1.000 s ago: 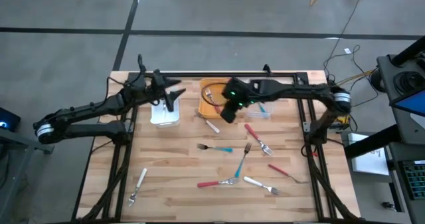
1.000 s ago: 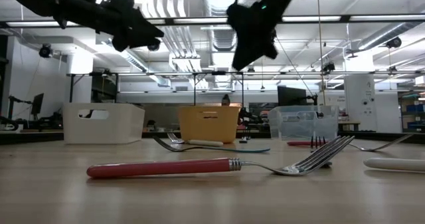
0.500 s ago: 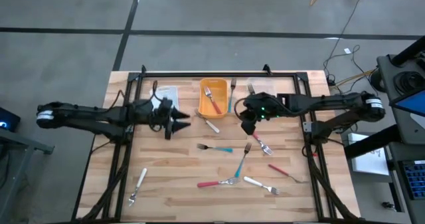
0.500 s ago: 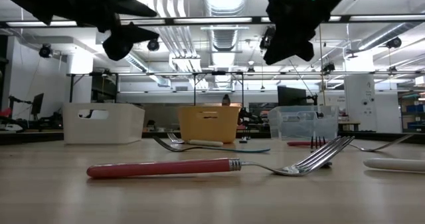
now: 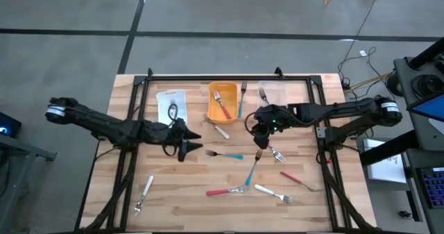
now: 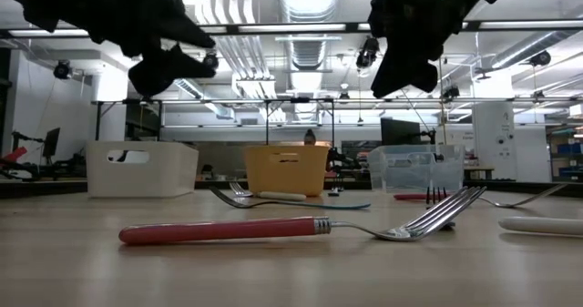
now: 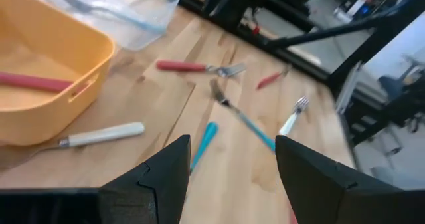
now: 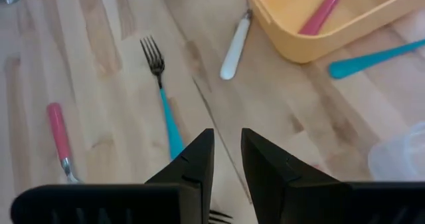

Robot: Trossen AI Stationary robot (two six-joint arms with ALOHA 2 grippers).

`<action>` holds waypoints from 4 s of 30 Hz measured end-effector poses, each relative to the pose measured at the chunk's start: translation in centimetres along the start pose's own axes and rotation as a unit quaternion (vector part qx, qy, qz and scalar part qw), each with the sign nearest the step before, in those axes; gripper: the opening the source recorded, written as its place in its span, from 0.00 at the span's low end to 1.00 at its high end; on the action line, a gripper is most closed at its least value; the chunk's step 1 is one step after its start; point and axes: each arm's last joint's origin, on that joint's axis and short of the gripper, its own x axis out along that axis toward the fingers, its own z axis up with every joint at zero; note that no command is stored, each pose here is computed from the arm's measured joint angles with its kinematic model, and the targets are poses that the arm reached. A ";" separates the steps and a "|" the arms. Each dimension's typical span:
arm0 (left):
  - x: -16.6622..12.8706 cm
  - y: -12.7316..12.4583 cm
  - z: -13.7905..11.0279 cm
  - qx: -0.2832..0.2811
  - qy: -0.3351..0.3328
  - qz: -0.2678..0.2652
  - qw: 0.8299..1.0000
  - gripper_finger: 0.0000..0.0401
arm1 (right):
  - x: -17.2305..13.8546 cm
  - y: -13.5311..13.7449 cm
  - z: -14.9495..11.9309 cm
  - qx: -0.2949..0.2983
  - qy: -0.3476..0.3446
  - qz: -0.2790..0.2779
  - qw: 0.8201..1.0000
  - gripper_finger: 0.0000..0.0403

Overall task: Sort silverware by color (type)
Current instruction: Put the blue fork into the transparent bin

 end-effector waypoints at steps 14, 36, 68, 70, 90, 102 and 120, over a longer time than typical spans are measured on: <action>0.0 -1.0 1.7 0.101 -0.019 -0.008 0.995 0.50 | 5.1 4.6 1.2 -0.135 0.050 0.021 0.989 0.16; -0.2 -0.9 2.1 0.119 -0.043 0.033 0.991 0.50 | 17.4 7.5 0.2 -0.214 0.105 0.012 0.971 0.25; -3.6 -2.4 7.0 0.401 -0.131 0.125 0.898 0.50 | 12.9 7.7 2.7 -0.137 0.109 0.001 0.985 0.02; -3.9 -2.0 6.5 0.401 -0.144 0.126 0.896 0.50 | 11.7 7.3 3.2 -0.123 0.114 0.002 0.986 0.02; -7.7 -0.4 5.9 0.405 -0.146 0.171 0.886 0.50 | -1.3 -5.5 8.5 0.138 0.082 -0.172 0.972 0.02; -7.8 -0.4 5.9 0.404 -0.149 0.171 0.886 0.50 | -1.9 -13.3 6.8 0.254 0.118 -0.252 0.926 0.02; -7.8 -0.4 5.9 0.406 -0.149 0.172 0.885 0.50 | 1.9 -16.3 2.7 0.238 0.087 -0.275 0.927 0.02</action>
